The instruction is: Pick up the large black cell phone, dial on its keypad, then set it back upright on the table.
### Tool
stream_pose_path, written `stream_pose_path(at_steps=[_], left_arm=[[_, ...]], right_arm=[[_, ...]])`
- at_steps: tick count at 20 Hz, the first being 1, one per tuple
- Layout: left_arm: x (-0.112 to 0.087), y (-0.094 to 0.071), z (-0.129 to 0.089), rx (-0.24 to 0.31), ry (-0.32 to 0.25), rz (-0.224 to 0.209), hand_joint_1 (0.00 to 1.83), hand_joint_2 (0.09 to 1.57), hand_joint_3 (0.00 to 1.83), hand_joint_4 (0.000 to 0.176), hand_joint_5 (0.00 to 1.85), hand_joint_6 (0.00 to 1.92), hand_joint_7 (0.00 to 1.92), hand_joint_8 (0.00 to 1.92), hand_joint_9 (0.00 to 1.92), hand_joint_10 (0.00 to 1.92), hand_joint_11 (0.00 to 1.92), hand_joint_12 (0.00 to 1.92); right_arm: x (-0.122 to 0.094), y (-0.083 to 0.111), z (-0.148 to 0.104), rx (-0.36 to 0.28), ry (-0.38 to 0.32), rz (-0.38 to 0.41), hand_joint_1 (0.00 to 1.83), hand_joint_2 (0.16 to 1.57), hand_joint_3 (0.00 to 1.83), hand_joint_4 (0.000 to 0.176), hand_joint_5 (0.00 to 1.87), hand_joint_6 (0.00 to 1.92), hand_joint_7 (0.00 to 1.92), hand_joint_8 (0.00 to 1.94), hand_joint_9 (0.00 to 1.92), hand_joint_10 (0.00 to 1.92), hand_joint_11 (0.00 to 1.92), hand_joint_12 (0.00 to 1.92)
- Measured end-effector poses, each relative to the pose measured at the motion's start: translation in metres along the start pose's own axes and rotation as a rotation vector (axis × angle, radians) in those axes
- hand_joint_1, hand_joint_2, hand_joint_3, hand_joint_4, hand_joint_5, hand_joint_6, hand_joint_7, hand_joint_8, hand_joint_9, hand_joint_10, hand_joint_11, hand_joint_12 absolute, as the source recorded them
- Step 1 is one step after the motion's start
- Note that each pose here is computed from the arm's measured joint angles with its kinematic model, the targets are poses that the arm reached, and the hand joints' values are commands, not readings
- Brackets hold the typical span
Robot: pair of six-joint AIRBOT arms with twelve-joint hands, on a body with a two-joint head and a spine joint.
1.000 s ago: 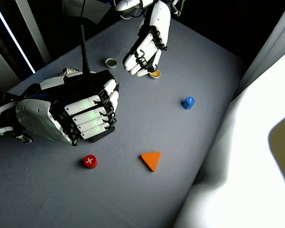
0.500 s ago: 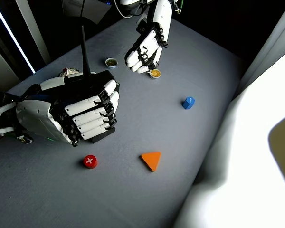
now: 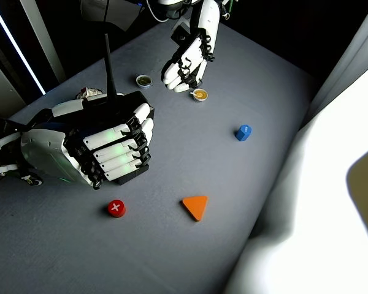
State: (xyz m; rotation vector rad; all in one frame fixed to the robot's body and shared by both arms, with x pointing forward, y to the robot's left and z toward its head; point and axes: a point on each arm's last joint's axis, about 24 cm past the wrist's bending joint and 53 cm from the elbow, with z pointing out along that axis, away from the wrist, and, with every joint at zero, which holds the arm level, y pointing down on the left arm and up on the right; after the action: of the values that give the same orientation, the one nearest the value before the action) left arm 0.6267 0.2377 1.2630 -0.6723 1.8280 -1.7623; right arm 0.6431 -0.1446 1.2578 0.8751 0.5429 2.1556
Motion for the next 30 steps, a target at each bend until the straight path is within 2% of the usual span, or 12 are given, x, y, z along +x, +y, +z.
stream_pose_path(at_steps=[3, 4, 5, 8, 9, 10, 11, 16, 17, 18, 19, 30], left_arm=[[0.007, 0.014, 0.000, -0.061, 0.032, 0.034, 0.00, 1.15, 0.00, 0.000, 0.44, 0.00, 0.54, 0.00, 0.51, 0.00, 0.10, 0.85], [0.008, 0.020, -0.001, -0.088, 0.037, 0.032, 0.00, 1.15, 0.00, 0.000, 0.44, 0.00, 0.55, 0.00, 0.52, 0.00, 0.11, 0.86], [0.008, 0.025, -0.001, -0.110, 0.035, 0.033, 0.00, 1.16, 0.00, 0.000, 0.43, 0.00, 0.54, 0.00, 0.51, 0.00, 0.11, 0.85], [0.008, 0.028, 0.001, -0.117, 0.032, 0.020, 0.00, 1.16, 0.00, 0.000, 0.43, 0.00, 0.54, 0.00, 0.51, 0.00, 0.10, 0.85], [0.007, 0.028, 0.001, -0.117, 0.030, 0.015, 0.00, 1.16, 0.00, 0.000, 0.42, 0.00, 0.54, 0.00, 0.51, 0.00, 0.10, 0.85], [0.007, 0.028, 0.001, -0.117, 0.029, 0.013, 0.00, 1.16, 0.00, 0.000, 0.42, 0.00, 0.55, 0.00, 0.52, 0.01, 0.11, 0.85], [0.007, 0.028, 0.001, -0.118, 0.030, 0.014, 0.00, 1.16, 0.00, 0.000, 0.42, 0.00, 0.54, 0.00, 0.51, 0.00, 0.11, 0.85], [0.011, 0.033, 0.003, -0.135, 0.029, -0.007, 0.00, 1.17, 0.00, 0.000, 0.42, 0.00, 0.54, 0.00, 0.51, 0.00, 0.13, 0.86], [0.011, 0.034, 0.003, -0.139, 0.032, -0.002, 0.00, 1.17, 0.00, 0.000, 0.42, 0.00, 0.54, 0.00, 0.51, 0.00, 0.13, 0.86], [0.011, 0.034, 0.003, -0.141, 0.032, 0.001, 0.00, 1.17, 0.00, 0.000, 0.43, 0.00, 0.55, 0.01, 0.52, 0.01, 0.13, 0.86], [0.010, 0.035, 0.002, -0.142, 0.031, 0.002, 0.00, 1.17, 0.00, 0.000, 0.42, 0.00, 0.54, 0.00, 0.51, 0.00, 0.11, 0.85], [0.011, 0.038, 0.002, -0.163, 0.049, 0.028, 0.00, 1.17, 0.00, 0.000, 0.41, 0.00, 0.54, 0.00, 0.51, 0.00, 0.11, 0.86]], right_arm=[[0.000, 0.000, 0.000, 0.000, 0.000, -0.001, 1.35, 1.15, 0.00, 0.000, 0.79, 1.18, 0.90, 1.00, 0.92, 1.31, 0.79, 1.40], [0.000, 0.000, 0.000, -0.001, 0.001, -0.002, 1.21, 1.19, 0.00, 0.000, 0.77, 1.29, 0.88, 1.13, 0.85, 0.96, 0.74, 1.38], [0.000, 0.000, 0.001, -0.002, 0.004, -0.004, 1.18, 1.21, 0.00, 0.009, 0.76, 1.34, 0.86, 1.18, 0.86, 0.78, 0.71, 1.37], [-0.001, 0.000, 0.001, -0.002, 0.003, -0.007, 1.16, 1.22, 0.00, 0.014, 0.73, 1.38, 0.83, 1.22, 0.90, 0.46, 0.66, 1.26], [-0.002, 0.000, 0.001, -0.002, 0.002, -0.008, 1.09, 1.25, 0.00, 0.000, 0.71, 1.38, 0.80, 0.63, 0.89, 0.40, 0.60, 1.25], [-0.002, 0.001, 0.001, -0.003, 0.003, -0.009, 1.10, 1.23, 0.01, 0.000, 0.75, 1.32, 0.88, 0.30, 0.90, 0.34, 0.58, 1.23], [-0.002, 0.000, 0.001, -0.002, 0.004, -0.008, 1.09, 1.23, 0.00, 0.000, 0.75, 1.32, 0.92, 0.14, 0.91, 0.28, 0.54, 1.24], [0.000, 0.002, 0.001, -0.006, 0.012, -0.008, 1.07, 1.26, 0.00, 0.000, 0.71, 1.38, 0.92, 0.01, 0.91, 0.19, 0.53, 1.21], [0.000, 0.002, 0.001, -0.006, 0.013, -0.007, 1.01, 1.22, 0.00, 0.000, 0.65, 0.66, 0.92, 0.01, 0.90, 0.17, 0.51, 1.20], [0.000, 0.002, 0.002, -0.006, 0.014, -0.008, 1.03, 1.19, 0.00, 0.000, 0.73, 0.30, 0.90, 0.01, 0.89, 0.15, 0.51, 1.21], [0.000, 0.002, 0.002, -0.006, 0.013, -0.008, 0.99, 1.19, 0.00, 0.000, 0.77, 0.13, 0.88, 0.00, 0.89, 0.13, 0.49, 1.19], [-0.001, 0.002, 0.002, -0.006, 0.012, -0.010, 0.74, 1.19, 0.00, 0.000, 0.70, 0.00, 0.79, 0.00, 0.85, 0.04, 0.43, 1.19]])
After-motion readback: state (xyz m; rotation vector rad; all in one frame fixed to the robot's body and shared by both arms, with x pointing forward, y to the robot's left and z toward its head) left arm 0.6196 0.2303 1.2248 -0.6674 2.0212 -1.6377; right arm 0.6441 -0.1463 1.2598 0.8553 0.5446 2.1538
